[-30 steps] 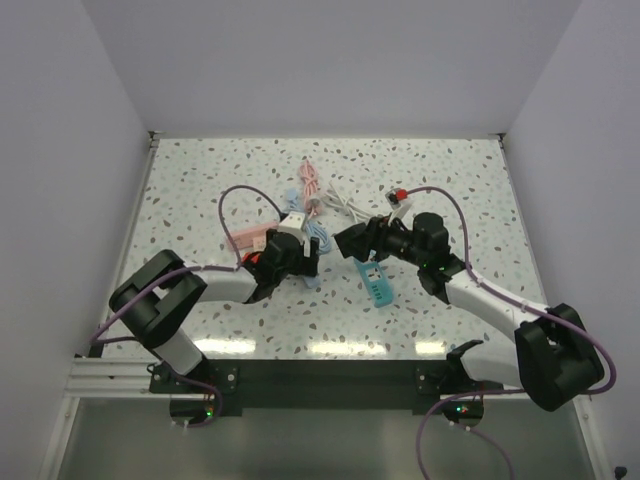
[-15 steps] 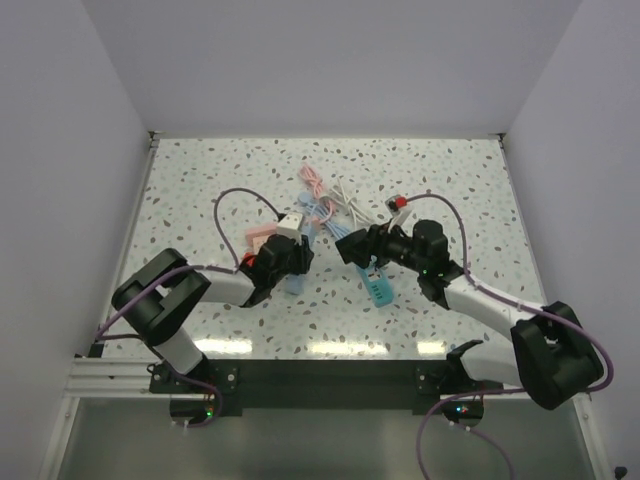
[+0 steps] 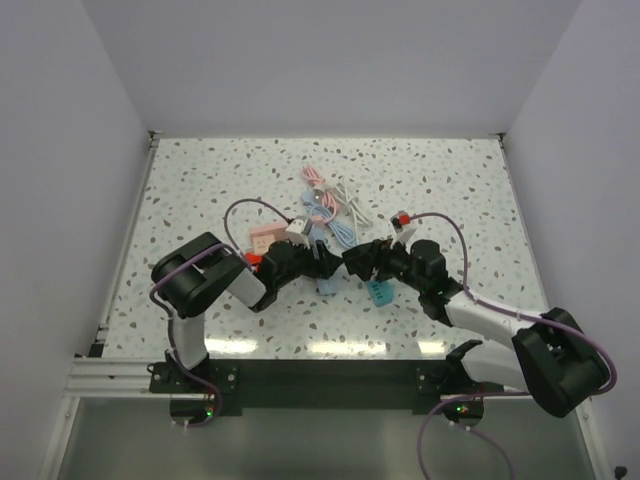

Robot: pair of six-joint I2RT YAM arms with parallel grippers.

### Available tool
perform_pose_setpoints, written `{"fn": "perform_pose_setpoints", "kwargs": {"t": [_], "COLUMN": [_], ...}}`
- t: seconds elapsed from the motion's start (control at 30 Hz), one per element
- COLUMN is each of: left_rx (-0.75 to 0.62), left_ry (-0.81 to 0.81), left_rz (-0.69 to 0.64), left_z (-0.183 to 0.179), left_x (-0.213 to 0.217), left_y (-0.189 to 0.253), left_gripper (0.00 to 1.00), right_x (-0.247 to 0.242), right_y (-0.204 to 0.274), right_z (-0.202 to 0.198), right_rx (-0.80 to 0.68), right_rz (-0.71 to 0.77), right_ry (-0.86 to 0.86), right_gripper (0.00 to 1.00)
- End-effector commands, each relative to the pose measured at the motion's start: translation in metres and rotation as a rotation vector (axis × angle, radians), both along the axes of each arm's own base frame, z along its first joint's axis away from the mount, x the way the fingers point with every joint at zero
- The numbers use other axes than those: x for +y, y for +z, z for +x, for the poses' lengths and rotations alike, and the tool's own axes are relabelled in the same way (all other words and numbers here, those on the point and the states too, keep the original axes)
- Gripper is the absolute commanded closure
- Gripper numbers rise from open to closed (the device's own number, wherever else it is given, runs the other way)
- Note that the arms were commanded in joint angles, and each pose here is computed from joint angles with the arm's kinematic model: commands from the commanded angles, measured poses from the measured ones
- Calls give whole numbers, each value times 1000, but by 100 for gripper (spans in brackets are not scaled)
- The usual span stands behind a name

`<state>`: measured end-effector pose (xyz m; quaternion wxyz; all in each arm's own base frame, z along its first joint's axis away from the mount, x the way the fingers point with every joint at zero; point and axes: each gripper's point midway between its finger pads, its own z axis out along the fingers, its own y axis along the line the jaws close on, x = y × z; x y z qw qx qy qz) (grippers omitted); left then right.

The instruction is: Insert the plug

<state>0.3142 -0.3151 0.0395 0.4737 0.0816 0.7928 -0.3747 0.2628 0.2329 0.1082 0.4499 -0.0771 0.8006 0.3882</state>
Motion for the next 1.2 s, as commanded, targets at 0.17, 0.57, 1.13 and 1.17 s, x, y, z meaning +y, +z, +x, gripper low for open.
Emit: {"fn": "perform_pose_setpoints", "kwargs": {"t": [0.17, 0.57, 1.13, 1.17], "left_rx": [-2, -16, -94, -88], "left_ry": [8, 149, 192, 188], "left_rz": [90, 192, 205, 214], "left_z": [-7, -27, -28, -28], "left_x": [11, 69, 86, 86], "left_y": [-13, 1, 21, 18], "left_gripper": [2, 0, 0, 0], "right_x": [-5, 9, 58, 60], "right_y": [38, 40, 10, 11], "right_z": [17, 3, -7, -7], "right_rx": [-104, -132, -127, -129], "right_rz": [18, -23, -83, -74], "right_ry": [-79, -8, 76, 78], "right_gripper": [100, 100, 100, 100]}}
